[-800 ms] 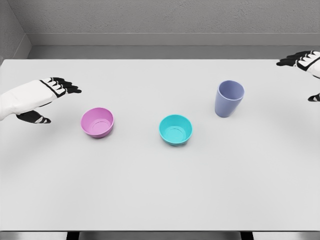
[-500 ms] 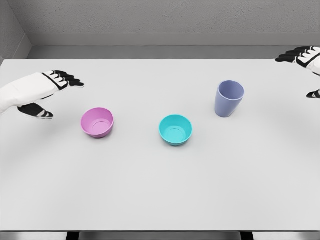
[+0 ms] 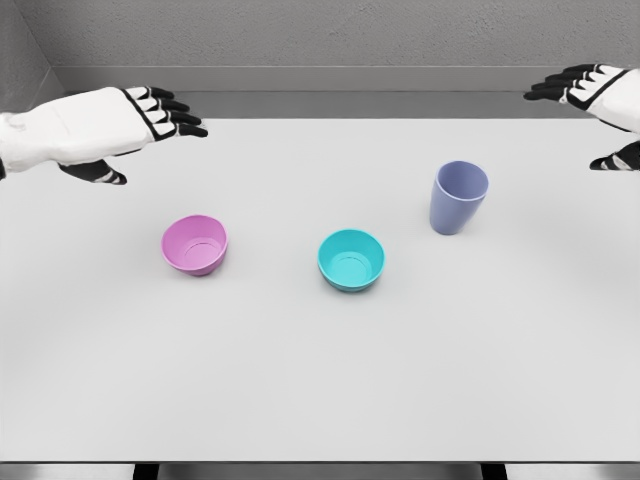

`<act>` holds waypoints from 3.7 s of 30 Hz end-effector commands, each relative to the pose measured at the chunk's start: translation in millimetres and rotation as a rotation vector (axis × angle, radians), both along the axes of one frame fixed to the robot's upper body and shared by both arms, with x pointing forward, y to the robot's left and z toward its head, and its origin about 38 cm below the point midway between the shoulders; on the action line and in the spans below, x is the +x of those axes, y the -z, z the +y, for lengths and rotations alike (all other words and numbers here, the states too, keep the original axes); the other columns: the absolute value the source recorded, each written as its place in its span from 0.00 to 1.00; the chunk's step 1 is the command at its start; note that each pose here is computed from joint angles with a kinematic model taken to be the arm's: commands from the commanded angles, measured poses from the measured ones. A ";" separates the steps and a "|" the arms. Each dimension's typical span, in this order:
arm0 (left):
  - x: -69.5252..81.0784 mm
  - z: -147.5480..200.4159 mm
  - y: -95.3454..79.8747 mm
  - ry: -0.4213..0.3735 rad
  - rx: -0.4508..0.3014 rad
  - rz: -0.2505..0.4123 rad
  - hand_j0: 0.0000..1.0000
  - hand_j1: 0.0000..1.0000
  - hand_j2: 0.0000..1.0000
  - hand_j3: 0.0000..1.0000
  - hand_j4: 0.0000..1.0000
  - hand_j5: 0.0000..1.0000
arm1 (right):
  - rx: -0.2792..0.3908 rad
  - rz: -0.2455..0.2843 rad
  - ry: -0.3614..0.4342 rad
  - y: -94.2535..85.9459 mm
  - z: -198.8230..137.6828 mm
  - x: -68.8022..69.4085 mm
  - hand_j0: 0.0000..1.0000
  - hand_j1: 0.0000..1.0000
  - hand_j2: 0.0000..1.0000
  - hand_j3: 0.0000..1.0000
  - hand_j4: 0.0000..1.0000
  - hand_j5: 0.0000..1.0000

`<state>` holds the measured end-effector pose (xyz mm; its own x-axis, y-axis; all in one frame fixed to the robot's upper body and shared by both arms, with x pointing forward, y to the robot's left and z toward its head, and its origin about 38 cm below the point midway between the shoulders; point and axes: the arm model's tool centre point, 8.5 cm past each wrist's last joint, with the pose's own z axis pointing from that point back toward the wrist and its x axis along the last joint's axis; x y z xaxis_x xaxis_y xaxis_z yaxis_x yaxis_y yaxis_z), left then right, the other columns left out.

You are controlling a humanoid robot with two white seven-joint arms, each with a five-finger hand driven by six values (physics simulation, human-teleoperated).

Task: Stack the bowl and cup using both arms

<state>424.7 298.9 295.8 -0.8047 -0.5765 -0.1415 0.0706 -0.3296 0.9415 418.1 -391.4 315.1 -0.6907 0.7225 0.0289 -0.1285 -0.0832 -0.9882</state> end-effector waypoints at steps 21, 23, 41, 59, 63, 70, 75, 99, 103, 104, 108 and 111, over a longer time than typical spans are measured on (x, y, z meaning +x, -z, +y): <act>-11.5 5.5 59.2 0.031 0.053 0.242 1.00 1.00 1.00 1.00 1.00 1.00 | -0.133 0.129 -0.091 54.9 55.1 39.5 1.00 1.00 1.00 1.00 1.00 1.00; -13.3 2.5 61.5 0.041 0.053 0.250 1.00 1.00 1.00 1.00 1.00 1.00 | -0.132 0.128 -0.091 54.7 55.1 39.5 1.00 1.00 1.00 1.00 1.00 1.00; -17.2 -14.0 74.0 0.083 0.043 0.279 1.00 1.00 1.00 1.00 1.00 1.00 | -0.153 0.151 -0.127 62.7 72.7 46.4 1.00 1.00 1.00 1.00 1.00 1.00; -14.1 -22.7 59.3 0.106 0.107 0.209 1.00 1.00 1.00 1.00 1.00 1.00 | -0.146 0.165 -0.164 71.5 89.1 46.0 1.00 1.00 1.00 1.00 1.00 1.00; -14.2 -30.7 68.0 0.122 0.112 0.223 1.00 1.00 1.00 1.00 1.00 1.00 | -0.146 0.169 -0.163 73.2 88.8 46.4 1.00 1.00 1.00 1.00 1.00 1.00; -11.0 -34.5 75.6 0.120 0.111 0.234 1.00 1.00 1.00 1.00 1.00 1.00 | -0.159 0.179 -0.169 76.4 90.9 46.4 1.00 1.00 1.00 1.00 1.00 1.00; -9.2 -31.4 77.7 0.108 0.122 0.234 1.00 1.00 1.00 1.00 1.00 1.00 | -0.162 0.185 -0.174 78.7 92.5 46.0 1.00 1.00 1.00 1.00 1.00 1.00; 0.9 -28.2 97.5 0.071 0.113 0.283 1.00 1.00 1.00 1.00 1.00 1.00 | -0.158 0.225 -0.168 96.5 97.1 50.8 1.00 1.00 1.00 1.00 1.00 1.00; 0.8 -29.0 98.1 0.072 0.114 0.283 1.00 1.00 1.00 1.00 1.00 1.00 | -0.157 0.228 -0.164 97.4 96.1 51.6 1.00 1.00 1.00 1.00 1.00 1.00; 0.0 -29.9 100.9 0.076 0.120 0.291 1.00 1.00 1.00 1.00 1.00 1.00 | -0.155 0.229 -0.167 98.4 98.0 51.8 1.00 1.00 1.00 1.00 1.00 1.00; -0.3 -29.8 101.6 0.076 0.120 0.292 1.00 1.00 1.00 1.00 1.00 1.00 | -0.157 0.231 -0.169 100.8 100.5 52.8 1.00 1.00 1.00 1.00 1.00 1.00; -0.6 -29.7 102.2 0.076 0.120 0.294 1.00 1.00 1.00 1.00 1.00 1.00 | -0.157 0.232 -0.168 101.0 100.1 53.0 1.00 1.00 1.00 1.00 1.00 1.00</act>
